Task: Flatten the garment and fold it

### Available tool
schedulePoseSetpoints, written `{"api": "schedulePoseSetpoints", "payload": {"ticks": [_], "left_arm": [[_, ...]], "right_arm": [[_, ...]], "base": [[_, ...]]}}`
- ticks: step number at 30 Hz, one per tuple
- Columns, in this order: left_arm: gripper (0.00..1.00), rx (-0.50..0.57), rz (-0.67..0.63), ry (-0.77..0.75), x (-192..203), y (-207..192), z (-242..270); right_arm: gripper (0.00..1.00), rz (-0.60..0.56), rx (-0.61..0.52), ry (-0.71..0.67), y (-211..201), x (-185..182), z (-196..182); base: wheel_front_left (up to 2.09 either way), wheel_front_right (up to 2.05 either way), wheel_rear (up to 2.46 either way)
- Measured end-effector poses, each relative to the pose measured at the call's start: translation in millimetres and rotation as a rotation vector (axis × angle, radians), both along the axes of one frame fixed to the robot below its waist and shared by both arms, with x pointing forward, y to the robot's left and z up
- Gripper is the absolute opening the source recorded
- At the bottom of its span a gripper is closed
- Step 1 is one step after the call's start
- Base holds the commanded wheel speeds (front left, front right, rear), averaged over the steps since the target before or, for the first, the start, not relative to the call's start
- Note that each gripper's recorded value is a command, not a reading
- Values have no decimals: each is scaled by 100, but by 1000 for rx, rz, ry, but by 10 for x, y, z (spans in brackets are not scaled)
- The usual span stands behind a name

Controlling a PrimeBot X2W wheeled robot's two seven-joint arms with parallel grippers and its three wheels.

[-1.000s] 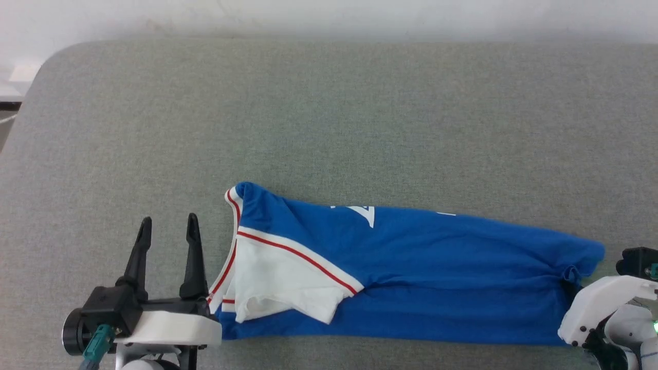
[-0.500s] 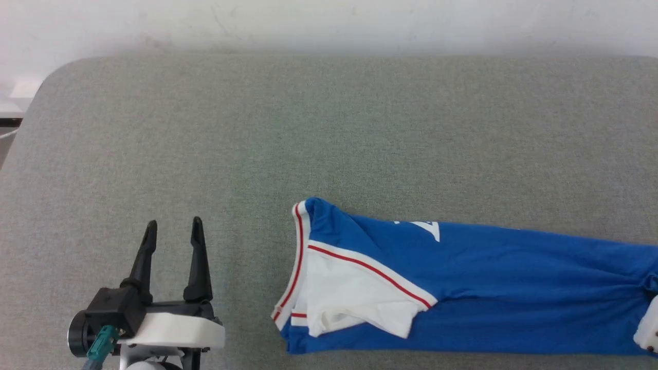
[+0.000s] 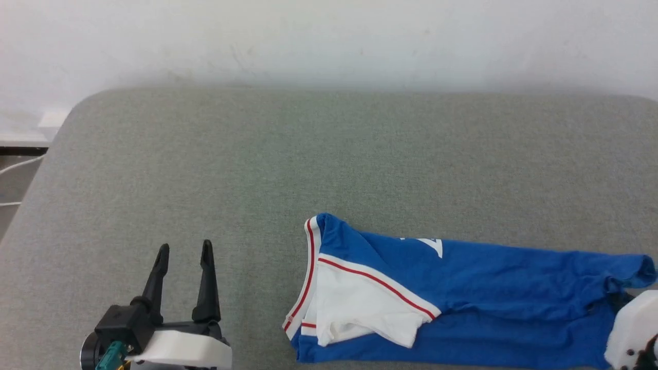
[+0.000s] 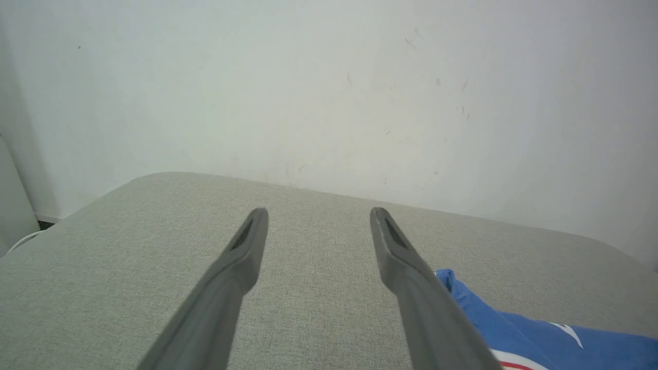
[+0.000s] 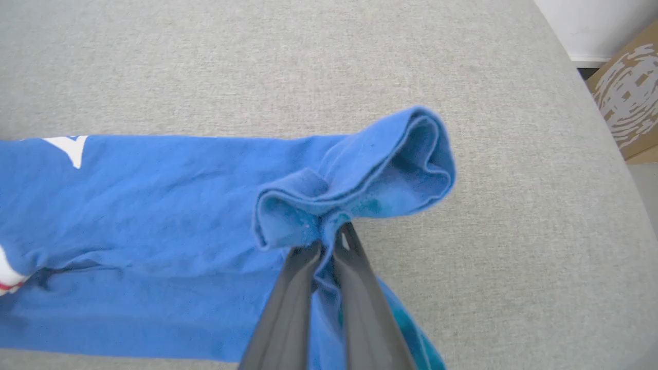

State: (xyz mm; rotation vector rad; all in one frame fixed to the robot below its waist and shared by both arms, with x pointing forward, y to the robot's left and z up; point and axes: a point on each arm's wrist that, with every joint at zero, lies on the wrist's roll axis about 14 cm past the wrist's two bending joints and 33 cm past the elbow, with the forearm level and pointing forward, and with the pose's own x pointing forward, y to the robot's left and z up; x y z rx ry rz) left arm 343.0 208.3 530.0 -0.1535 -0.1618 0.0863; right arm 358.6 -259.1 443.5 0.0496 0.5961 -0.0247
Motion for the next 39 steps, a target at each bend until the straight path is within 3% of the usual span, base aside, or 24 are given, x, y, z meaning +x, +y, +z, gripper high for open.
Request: {"api": "schedulePoseSetpoints", "payload": {"ticks": [11,20,39], "left_arm": [[100,-12,63,-24,-281,170,56],[100,-15,129,-21,-473,342,39],[100,-18,188,30,-462,488,-72]], "right_arm": [[0,342,200,-44,1365,-51,374],[0,535,353,-73,2304,85,598],[0,652,396,94,3072,319,-119]], "base": [[0,0,0],[0,0,0],[0,0,0]]}}
